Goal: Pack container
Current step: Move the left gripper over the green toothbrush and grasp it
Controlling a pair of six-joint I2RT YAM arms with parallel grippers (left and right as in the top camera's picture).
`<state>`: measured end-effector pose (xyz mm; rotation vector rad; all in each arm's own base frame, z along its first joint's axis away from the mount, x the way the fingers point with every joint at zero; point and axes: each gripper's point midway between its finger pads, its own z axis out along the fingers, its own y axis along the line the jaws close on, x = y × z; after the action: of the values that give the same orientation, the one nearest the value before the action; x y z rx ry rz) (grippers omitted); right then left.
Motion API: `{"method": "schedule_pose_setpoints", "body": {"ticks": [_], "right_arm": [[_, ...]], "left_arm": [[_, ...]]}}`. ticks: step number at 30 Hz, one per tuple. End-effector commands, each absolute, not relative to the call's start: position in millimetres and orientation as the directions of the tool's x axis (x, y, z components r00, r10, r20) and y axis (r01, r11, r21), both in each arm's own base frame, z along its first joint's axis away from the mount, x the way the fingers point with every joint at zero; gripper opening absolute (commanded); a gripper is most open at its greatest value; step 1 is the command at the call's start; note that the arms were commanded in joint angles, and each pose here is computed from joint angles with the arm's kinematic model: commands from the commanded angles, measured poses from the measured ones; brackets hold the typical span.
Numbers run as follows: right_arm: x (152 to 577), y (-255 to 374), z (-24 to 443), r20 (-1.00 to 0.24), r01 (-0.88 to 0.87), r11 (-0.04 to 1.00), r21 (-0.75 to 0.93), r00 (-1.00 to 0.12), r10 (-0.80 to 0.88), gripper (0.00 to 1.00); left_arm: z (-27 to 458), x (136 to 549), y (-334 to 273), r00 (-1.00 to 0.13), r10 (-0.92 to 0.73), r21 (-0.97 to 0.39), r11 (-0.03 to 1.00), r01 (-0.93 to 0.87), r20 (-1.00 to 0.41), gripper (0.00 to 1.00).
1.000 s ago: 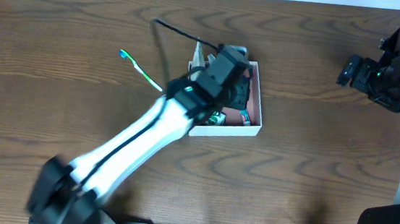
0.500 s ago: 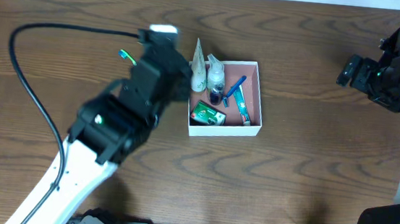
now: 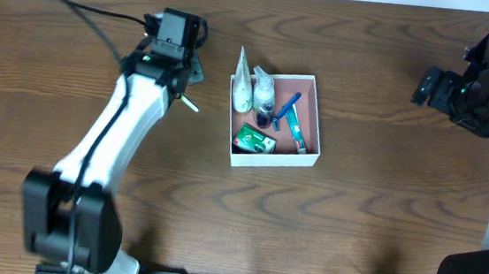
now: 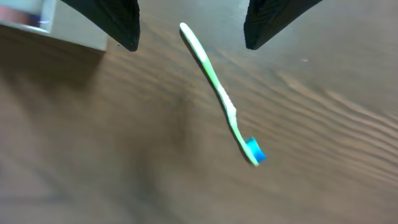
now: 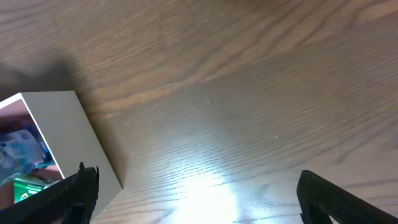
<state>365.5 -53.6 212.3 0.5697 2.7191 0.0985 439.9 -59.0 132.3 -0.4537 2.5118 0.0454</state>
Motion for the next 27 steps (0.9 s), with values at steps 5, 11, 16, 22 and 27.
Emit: {"method": "schedule_pose_setpoints", "body": {"ticks": [5, 11, 16, 22, 27], "right_arm": [[367, -53, 214, -0.337, 0.365, 0.921, 0.14, -0.857, 0.391, 0.99], [367, -53, 214, -0.337, 0.365, 0.921, 0.14, -0.857, 0.391, 0.99], [367, -53, 214, -0.337, 0.365, 0.921, 0.14, -0.857, 0.391, 0.99], [367, -53, 214, -0.336, 0.364, 0.921, 0.14, -0.857, 0.391, 0.99], [367, -53, 214, -0.337, 0.365, 0.921, 0.14, -0.857, 0.391, 0.99]], "left_arm": [[83, 439, -49, -0.796, -0.401, -0.069, 0.906, -0.418, -0.454, 0.55], [57, 438, -45, -0.813, -0.425, -0.058, 0.896, -0.44, -0.399, 0.55], [37, 436, -46, -0.829, -0.423, -0.036, 0.897, -0.441, -0.365, 0.55], [16, 432, -49, -0.846, -0.428, -0.029, 0.896, -0.443, -0.318, 0.55], [9, 430, -49, -0.849, -0.431, -0.024, 0.895, -0.446, -0.306, 0.55]]}}
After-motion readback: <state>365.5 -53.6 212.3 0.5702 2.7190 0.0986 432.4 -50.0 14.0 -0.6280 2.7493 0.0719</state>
